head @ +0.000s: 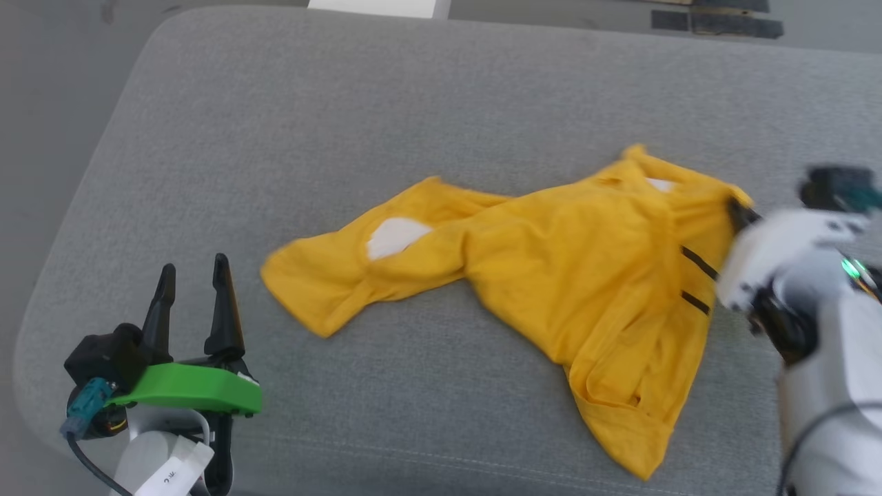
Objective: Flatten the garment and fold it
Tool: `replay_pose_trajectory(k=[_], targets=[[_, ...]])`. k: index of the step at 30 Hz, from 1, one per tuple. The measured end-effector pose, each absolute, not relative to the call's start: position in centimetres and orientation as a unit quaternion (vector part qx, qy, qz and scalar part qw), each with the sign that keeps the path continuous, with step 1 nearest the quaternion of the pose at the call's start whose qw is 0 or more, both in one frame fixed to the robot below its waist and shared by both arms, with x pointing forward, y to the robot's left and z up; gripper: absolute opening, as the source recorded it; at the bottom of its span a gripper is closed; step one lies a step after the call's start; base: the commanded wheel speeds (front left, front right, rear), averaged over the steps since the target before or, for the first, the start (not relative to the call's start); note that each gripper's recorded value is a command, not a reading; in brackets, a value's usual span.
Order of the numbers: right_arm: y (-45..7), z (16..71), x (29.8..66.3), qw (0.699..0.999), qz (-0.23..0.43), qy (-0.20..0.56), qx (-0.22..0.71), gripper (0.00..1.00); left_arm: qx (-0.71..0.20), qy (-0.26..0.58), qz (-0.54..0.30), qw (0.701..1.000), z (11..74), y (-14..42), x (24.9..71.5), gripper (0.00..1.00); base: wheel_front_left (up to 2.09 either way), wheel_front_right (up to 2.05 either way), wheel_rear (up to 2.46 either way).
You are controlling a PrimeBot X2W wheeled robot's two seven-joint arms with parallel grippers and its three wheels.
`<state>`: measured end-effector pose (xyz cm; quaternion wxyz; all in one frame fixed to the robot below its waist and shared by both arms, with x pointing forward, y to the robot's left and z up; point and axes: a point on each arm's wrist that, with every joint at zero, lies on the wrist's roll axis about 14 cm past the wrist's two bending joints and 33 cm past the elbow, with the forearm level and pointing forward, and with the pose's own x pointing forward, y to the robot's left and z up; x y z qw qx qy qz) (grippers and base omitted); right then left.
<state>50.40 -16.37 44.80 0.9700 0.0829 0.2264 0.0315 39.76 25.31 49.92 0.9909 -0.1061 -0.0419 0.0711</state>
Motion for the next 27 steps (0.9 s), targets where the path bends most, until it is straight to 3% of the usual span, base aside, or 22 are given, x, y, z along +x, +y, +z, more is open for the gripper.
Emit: replay_pose_trajectory(k=[3,4,8,10,11,12,13,18,25,27], targets=[[-20.4,43.7,47.0,0.968,-0.019,0.234,0.09,0.0,-0.112,-0.044,0.058,0.991,50.1,24.3,40.0,1.0,0.0,0.0,0.0],[-21.5,40.6,42.4,0.953,-0.032,0.283,0.107,0.0,-0.116,-0.046,0.048,0.991,50.3,23.6,40.2,1.0,0.0,0.0,0.0],[-19.2,35.9,36.1,0.918,-0.007,0.368,0.149,0.0,-0.118,-0.046,0.041,0.991,50.3,23.0,40.3,1.0,0.0,0.0,0.0],[-18.7,35.8,35.5,0.915,-0.001,0.368,0.166,0.0,-0.119,-0.043,0.041,0.991,50.1,23.0,40.3,1.0,0.0,0.0,0.0],[-18.7,36.0,35.6,0.916,-0.002,0.361,0.172,0.16,-0.119,-0.041,0.041,0.991,50.0,23.0,40.3,1.0,0.0,0.0,0.0],[-18.8,36.2,35.6,0.919,-0.004,0.353,0.175,0.86,-0.12,-0.04,0.042,0.991,49.9,23.0,40.2,1.0,0.0,0.0,0.0],[-19.0,36.5,35.8,0.922,-0.008,0.343,0.181,1.0,-0.12,-0.037,0.042,0.991,49.8,23.0,40.1,1.0,0.0,0.0,0.0],[-21.5,39.0,36.8,0.937,-0.043,0.283,0.199,1.0,-0.134,-0.008,0.031,0.99,48.8,22.1,40.1,1.0,0.0,0.0,0.0],[-26.8,42.4,36.7,0.952,-0.106,0.23,0.172,1.0,-0.123,0.156,-0.035,0.98,46.7,18.3,44.6,1.0,0.0,0.0,0.0],[-27.9,42.8,36.4,0.952,-0.121,0.229,0.164,1.0,-0.07,0.226,-0.053,0.97,45.5,18.1,45.6,1.0,0.0,0.0,0.0]])
